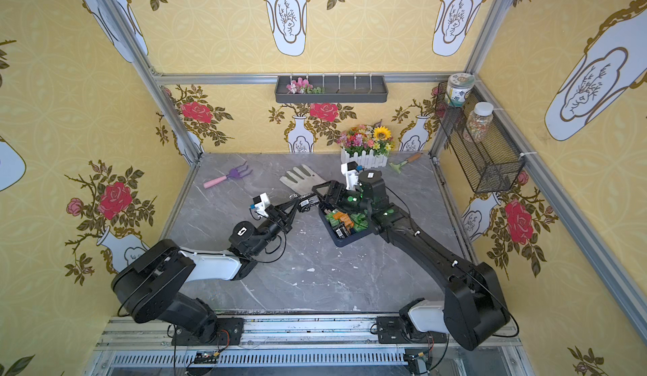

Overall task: Take the cookies out of the storage box
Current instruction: Place the cookie at the center of the board.

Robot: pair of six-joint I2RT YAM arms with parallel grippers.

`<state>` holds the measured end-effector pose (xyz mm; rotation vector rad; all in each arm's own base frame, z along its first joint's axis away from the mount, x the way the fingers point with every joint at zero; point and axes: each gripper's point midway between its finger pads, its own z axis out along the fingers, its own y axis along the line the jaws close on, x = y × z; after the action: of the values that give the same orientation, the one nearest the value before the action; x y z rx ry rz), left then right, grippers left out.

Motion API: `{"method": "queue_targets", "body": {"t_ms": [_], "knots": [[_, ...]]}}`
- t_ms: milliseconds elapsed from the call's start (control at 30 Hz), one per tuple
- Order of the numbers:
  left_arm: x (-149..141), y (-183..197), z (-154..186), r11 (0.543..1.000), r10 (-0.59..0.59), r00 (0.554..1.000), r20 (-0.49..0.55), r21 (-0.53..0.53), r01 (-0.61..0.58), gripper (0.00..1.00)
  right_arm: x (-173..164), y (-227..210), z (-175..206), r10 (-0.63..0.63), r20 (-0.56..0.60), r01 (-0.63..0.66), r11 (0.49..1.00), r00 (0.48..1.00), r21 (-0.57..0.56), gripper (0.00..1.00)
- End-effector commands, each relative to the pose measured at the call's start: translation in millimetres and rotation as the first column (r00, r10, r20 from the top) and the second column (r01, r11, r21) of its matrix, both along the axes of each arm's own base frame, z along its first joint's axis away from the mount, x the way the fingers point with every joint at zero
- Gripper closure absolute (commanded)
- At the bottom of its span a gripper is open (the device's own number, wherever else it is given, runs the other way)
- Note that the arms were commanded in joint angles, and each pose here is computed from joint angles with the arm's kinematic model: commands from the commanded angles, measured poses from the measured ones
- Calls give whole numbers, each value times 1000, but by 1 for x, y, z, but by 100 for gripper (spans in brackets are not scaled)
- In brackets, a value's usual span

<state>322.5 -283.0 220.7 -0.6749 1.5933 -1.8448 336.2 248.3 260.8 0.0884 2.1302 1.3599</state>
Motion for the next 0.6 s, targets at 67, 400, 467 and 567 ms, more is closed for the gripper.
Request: {"method": "queue_targets", "body": {"t_ms": [67,400,467,567], "knots": [[11,-53,-9,994,-108,994,-7,-30,107,100,-7,-42,-31,-107,-89,97,989,990,-109,12],[23,-91,-38,992,-110,992,-61,-64,107,100,5,-71,-64,-217,-175,207,976,960,-74,14],[24,-92,-45,992,-108,990,-86,-71,102,100,9,-73,-66,-218,-179,212,976,959,-53,16],[24,-93,-54,993,-103,988,-113,-73,95,100,16,-68,-61,-198,-158,198,980,967,-16,23]]}}
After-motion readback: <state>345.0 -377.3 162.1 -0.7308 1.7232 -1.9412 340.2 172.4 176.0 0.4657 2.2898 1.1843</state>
